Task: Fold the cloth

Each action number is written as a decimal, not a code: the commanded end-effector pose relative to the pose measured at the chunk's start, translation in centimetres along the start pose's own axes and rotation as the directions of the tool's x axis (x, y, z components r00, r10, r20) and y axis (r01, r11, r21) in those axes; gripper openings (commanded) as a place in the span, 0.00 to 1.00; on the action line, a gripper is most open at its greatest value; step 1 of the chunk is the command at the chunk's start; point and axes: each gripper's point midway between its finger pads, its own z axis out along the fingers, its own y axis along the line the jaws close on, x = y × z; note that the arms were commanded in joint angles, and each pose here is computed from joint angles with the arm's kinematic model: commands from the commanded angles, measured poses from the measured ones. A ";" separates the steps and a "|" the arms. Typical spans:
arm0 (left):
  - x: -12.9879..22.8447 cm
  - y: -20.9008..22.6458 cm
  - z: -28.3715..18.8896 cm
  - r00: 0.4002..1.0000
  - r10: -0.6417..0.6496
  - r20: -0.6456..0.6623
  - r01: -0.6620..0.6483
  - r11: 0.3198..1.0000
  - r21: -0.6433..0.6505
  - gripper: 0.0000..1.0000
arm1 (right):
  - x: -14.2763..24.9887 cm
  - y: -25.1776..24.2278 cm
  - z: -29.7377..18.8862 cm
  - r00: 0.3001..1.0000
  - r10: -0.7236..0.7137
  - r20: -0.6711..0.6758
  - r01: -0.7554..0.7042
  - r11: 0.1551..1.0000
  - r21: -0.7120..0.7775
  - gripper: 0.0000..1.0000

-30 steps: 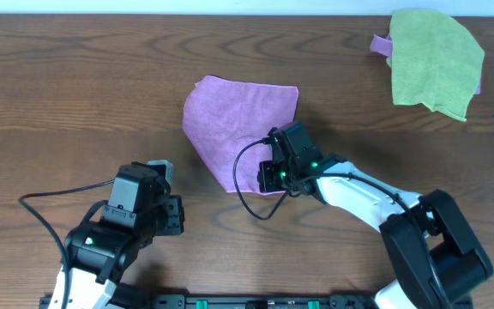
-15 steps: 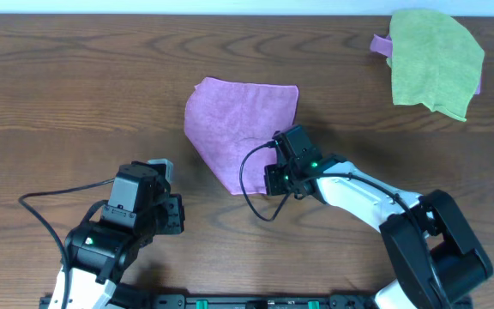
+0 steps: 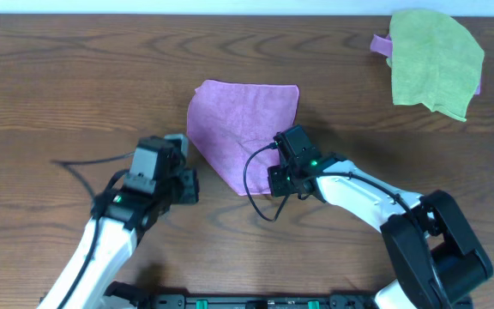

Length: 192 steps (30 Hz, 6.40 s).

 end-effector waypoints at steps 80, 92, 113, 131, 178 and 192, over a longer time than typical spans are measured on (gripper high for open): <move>-5.5 6.7 17.1 0.985 0.129 -0.112 -0.142 0.984 -0.109 0.06 | 4.9 -3.1 -0.3 0.979 -0.080 -0.185 0.114 0.977 0.179 0.01; -5.2 7.3 17.0 0.981 0.147 -0.126 -0.164 0.977 -0.136 0.06 | 5.6 -5.1 -1.0 0.978 -0.031 -0.206 0.092 0.952 0.293 0.01; -14.3 3.1 14.9 0.970 0.240 0.031 -0.237 0.968 -0.080 0.06 | 0.9 -4.8 -0.8 0.998 -0.049 -0.029 0.056 0.952 0.300 0.01; -12.5 1.0 16.3 0.967 0.253 -0.009 -0.253 0.967 0.025 0.06 | 0.2 -2.7 -0.4 0.999 -0.048 -0.010 0.049 0.980 0.194 0.01; -13.3 -2.1 23.2 0.954 0.279 -0.111 -0.262 0.953 0.152 0.06 | -4.6 -2.9 -5.2 0.998 -0.037 0.056 0.019 0.956 0.294 0.01; -14.3 -2.6 22.7 0.954 0.282 -0.104 -0.265 0.952 0.152 0.06 | 2.0 4.0 -11.3 0.991 -0.094 0.098 0.088 0.994 0.066 0.01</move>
